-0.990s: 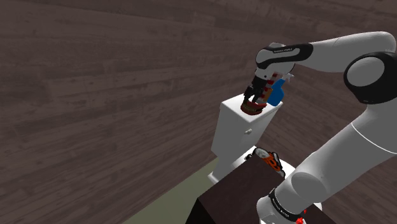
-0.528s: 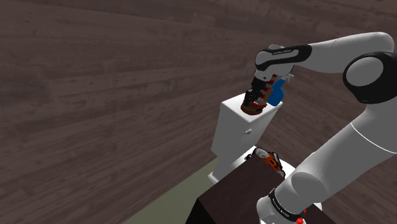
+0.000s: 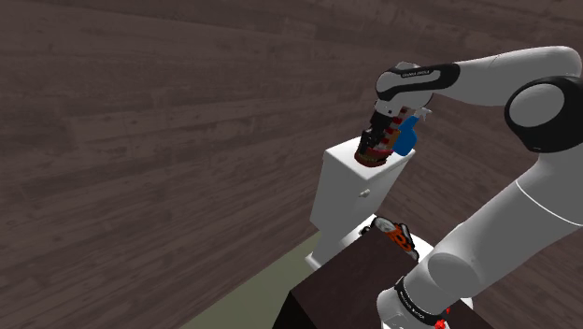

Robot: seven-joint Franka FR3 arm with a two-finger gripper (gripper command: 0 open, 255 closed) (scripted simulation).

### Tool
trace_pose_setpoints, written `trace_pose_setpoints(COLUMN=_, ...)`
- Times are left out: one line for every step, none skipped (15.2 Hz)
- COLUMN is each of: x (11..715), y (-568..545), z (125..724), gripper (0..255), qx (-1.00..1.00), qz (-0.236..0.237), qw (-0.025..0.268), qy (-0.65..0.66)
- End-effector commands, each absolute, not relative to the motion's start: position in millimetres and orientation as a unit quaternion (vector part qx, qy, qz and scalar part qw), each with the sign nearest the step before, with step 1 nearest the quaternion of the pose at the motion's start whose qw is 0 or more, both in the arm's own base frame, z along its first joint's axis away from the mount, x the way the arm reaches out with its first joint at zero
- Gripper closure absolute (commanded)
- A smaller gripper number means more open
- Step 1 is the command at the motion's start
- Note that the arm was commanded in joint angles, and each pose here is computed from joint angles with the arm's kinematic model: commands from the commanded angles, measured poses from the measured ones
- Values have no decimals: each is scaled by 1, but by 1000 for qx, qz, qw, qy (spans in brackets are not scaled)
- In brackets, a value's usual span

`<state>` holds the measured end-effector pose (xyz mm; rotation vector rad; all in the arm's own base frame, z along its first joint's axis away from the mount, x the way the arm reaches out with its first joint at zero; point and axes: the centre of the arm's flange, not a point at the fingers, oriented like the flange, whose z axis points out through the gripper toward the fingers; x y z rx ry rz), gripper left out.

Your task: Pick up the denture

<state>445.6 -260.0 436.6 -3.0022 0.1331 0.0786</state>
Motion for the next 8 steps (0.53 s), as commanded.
trace_pose_setpoints(x=445, y=-259, z=447, gripper=255, qx=-996, qz=26, qw=68, qy=44)
trace_pose_setpoints(x=445, y=-259, z=453, gripper=255, qx=-996, qz=26, qw=68, qy=44)
trace_pose_setpoints(x=445, y=-259, z=458, gripper=255, qx=-996, qz=26, qw=68, qy=44)
trace_pose_setpoints(x=445, y=-259, z=463, gripper=255, qx=-996, qz=26, qw=68, qy=44)
trace_pose_setpoints(x=445, y=-259, z=469, gripper=255, qx=-996, qz=26, qw=68, qy=44)
trace_pose_setpoints(x=445, y=-259, z=474, gripper=255, qx=-996, qz=26, qw=68, qy=44)
trace_pose_setpoints(x=445, y=-259, z=479, gripper=255, qx=-996, qz=26, qw=68, qy=44)
trace_pose_setpoints(x=445, y=-259, z=484, gripper=255, qx=-996, qz=26, qw=68, qy=44)
